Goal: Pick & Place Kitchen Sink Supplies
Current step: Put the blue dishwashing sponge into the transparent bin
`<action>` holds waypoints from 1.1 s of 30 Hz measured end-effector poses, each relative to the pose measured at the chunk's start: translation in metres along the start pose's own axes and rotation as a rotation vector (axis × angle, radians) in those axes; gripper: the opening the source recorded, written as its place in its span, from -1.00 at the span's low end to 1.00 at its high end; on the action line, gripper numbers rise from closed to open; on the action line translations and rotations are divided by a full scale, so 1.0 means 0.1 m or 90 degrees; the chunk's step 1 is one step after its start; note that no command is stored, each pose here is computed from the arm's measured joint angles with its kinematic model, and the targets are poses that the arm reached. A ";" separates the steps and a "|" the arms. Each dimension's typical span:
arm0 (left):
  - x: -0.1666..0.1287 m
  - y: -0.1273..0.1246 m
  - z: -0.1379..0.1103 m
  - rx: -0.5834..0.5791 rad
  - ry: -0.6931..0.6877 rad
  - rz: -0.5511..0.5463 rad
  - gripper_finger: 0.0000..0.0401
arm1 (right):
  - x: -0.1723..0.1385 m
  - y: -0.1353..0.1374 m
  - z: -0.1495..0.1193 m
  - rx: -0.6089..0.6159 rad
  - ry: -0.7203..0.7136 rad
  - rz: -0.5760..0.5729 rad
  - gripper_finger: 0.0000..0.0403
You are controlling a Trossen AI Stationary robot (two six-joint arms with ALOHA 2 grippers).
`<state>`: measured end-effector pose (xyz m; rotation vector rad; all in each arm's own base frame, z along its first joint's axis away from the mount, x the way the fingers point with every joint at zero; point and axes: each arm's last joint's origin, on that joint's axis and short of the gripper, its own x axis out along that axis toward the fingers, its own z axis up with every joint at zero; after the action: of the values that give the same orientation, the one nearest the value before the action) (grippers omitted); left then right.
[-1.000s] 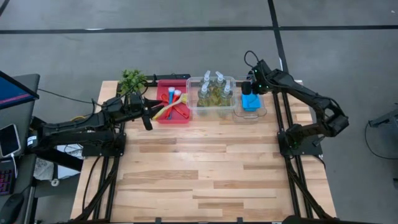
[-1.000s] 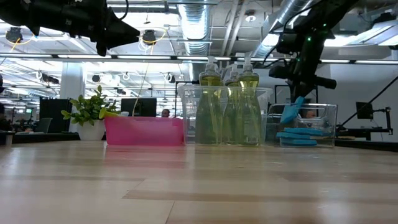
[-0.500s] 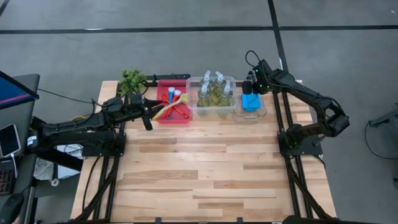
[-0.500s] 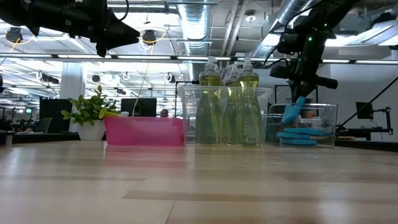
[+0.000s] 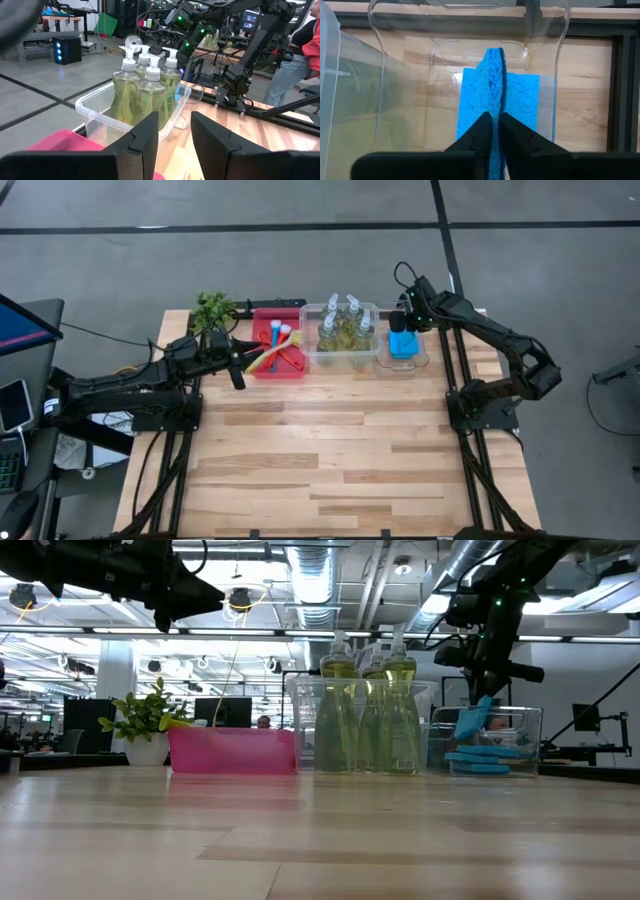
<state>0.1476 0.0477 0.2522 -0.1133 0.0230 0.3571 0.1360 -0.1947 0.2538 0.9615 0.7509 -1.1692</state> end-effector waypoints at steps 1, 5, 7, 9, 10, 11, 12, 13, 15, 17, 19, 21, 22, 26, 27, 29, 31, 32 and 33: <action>0.00 0.00 0.00 0.000 0.000 0.000 -0.42 | 0.00 0.00 0.00 0.000 0.000 0.000 -0.83; 0.00 0.00 -0.01 0.000 0.004 0.000 -0.42 | 0.00 0.00 0.00 0.000 0.000 0.000 -0.79; 0.00 0.00 -0.01 0.000 0.004 0.000 -0.42 | 0.00 0.00 0.00 0.000 0.000 0.000 -0.77; 0.00 0.00 -0.01 0.000 0.004 0.000 -0.42 | 0.00 0.00 0.00 0.000 0.000 0.000 -0.75; 0.00 0.00 -0.01 0.000 0.004 0.000 -0.42 | 0.00 0.00 0.00 0.000 0.000 0.000 -0.74; 0.00 0.00 -0.01 0.000 0.004 0.000 -0.42 | 0.00 0.00 0.00 0.000 0.001 0.000 -0.73; 0.00 0.00 -0.01 0.000 0.004 0.000 -0.42 | 0.00 0.00 0.00 0.000 0.001 -0.001 -0.72; 0.00 0.00 -0.01 0.000 0.005 0.001 -0.42 | 0.00 0.00 0.00 0.000 0.001 -0.001 -0.72; 0.00 0.00 -0.01 0.000 0.005 0.001 -0.42 | 0.00 0.00 0.00 0.000 0.002 -0.002 -0.70; 0.00 0.00 -0.01 0.000 0.005 0.001 -0.42 | 0.00 0.00 0.00 0.000 0.002 -0.001 -0.69; 0.00 0.00 -0.01 0.000 0.005 0.001 -0.42 | -0.01 0.00 0.00 -0.001 0.001 -0.001 -0.69; 0.00 0.00 -0.01 0.000 0.005 0.001 -0.42 | -0.04 0.00 -0.01 -0.005 -0.006 0.003 -0.68; 0.00 0.00 -0.01 0.000 0.005 0.001 -0.42 | -0.06 -0.01 -0.01 -0.006 -0.012 0.007 -0.68; 0.00 0.00 -0.01 0.000 0.005 0.000 -0.42 | -0.20 0.00 -0.03 -0.021 -0.040 0.026 -0.68; 0.00 0.00 -0.01 0.000 0.005 0.000 -0.42 | -0.23 0.00 -0.05 -0.025 -0.046 0.031 -0.68; 0.00 0.00 -0.01 0.000 0.005 0.000 -0.42 | -0.29 0.01 -0.07 -0.035 -0.053 0.039 -0.68; 0.00 0.00 -0.01 0.000 0.005 0.000 -0.42 | -0.31 0.00 -0.10 -0.047 -0.046 0.035 -0.70; 0.00 0.00 -0.01 0.000 0.005 0.000 -0.42 | -0.31 -0.01 -0.11 -0.051 -0.040 0.027 -0.71; 0.00 0.00 -0.01 0.000 0.005 0.000 -0.42 | -0.31 -0.01 -0.13 -0.056 -0.032 0.015 -0.73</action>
<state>0.1476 0.0477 0.2514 -0.1144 0.0313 0.3571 0.1274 -0.1706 0.2753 0.8626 0.7419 -1.1267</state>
